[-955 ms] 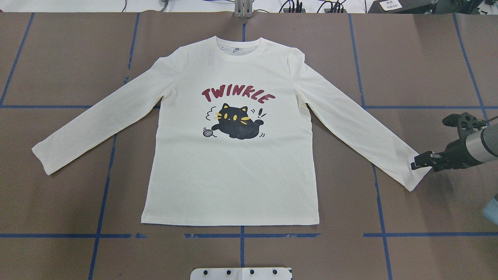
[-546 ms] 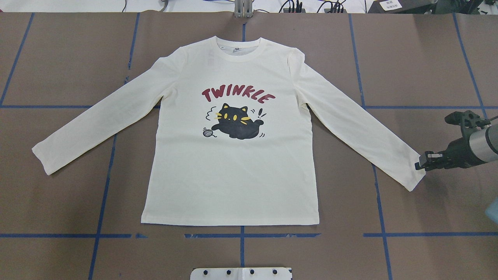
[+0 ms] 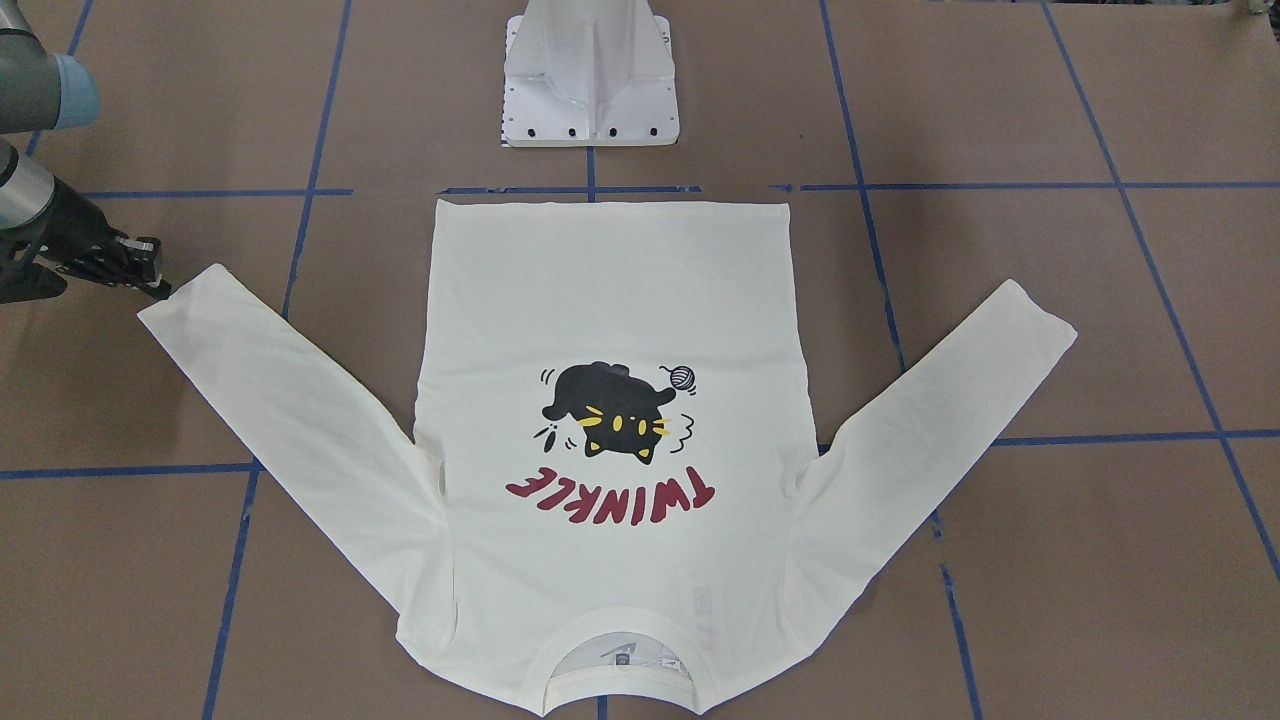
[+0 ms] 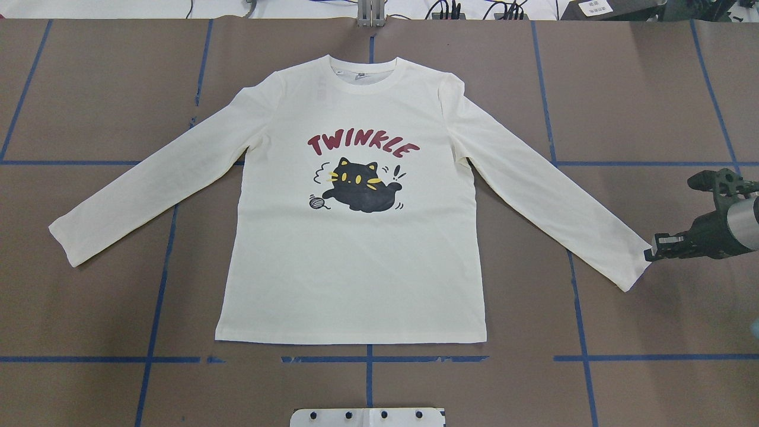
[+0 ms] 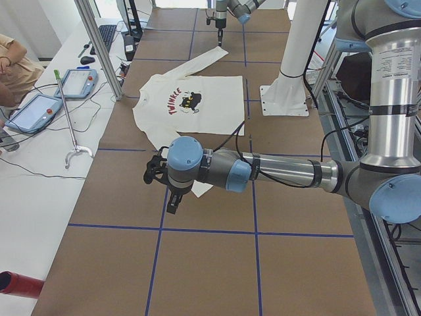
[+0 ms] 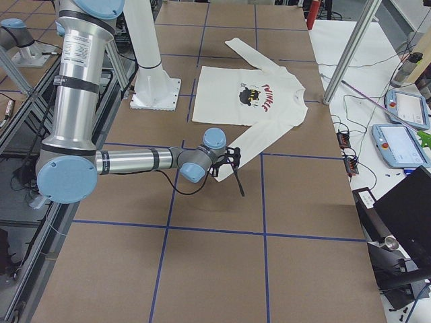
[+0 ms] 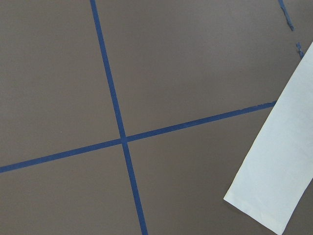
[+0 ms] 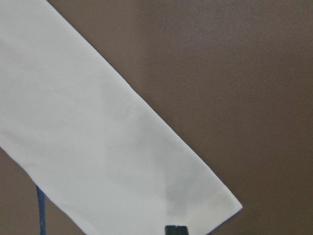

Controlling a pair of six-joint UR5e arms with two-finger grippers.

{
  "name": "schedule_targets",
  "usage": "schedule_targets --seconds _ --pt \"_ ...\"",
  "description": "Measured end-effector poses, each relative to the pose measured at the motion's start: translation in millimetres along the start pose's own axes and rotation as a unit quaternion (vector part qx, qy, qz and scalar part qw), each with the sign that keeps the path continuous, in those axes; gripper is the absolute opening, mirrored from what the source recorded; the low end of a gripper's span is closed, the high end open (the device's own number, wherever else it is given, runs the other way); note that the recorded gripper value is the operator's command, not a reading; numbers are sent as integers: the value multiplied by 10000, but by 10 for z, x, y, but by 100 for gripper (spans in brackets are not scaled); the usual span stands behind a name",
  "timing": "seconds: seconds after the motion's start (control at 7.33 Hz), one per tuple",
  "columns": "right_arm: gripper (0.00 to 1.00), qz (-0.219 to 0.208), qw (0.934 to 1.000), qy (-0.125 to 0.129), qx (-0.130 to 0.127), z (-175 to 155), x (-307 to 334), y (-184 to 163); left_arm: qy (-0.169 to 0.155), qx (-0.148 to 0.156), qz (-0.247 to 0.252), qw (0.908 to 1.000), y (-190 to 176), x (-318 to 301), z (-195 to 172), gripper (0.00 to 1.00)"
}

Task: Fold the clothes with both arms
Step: 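Lower the right gripper and grasp the sleeve cuff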

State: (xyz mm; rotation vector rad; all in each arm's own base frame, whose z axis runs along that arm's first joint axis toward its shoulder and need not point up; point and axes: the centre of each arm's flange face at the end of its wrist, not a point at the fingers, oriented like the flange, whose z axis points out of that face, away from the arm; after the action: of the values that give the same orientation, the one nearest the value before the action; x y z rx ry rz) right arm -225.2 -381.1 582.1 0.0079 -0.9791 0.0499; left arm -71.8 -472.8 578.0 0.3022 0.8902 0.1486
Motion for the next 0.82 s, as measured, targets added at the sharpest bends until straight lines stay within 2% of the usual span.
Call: schedule_targets --seconds 0.14,0.27,0.55,0.68,0.82 --pt "63 25 10000 32 10 11 20 -6 0 1 2 10000 0 0 0 100" --pt "70 71 9999 79 26 32 42 -29 0 1 3 10000 0 0 0 100" --pt "72 159 9996 211 121 98 113 -97 0 4 6 10000 -1 3 -2 100" --pt "66 191 9992 293 185 147 155 -142 0 4 6 10000 -2 3 -2 100" --pt "35 209 9990 337 217 182 179 -175 0 5 7 10000 -2 4 -3 100"
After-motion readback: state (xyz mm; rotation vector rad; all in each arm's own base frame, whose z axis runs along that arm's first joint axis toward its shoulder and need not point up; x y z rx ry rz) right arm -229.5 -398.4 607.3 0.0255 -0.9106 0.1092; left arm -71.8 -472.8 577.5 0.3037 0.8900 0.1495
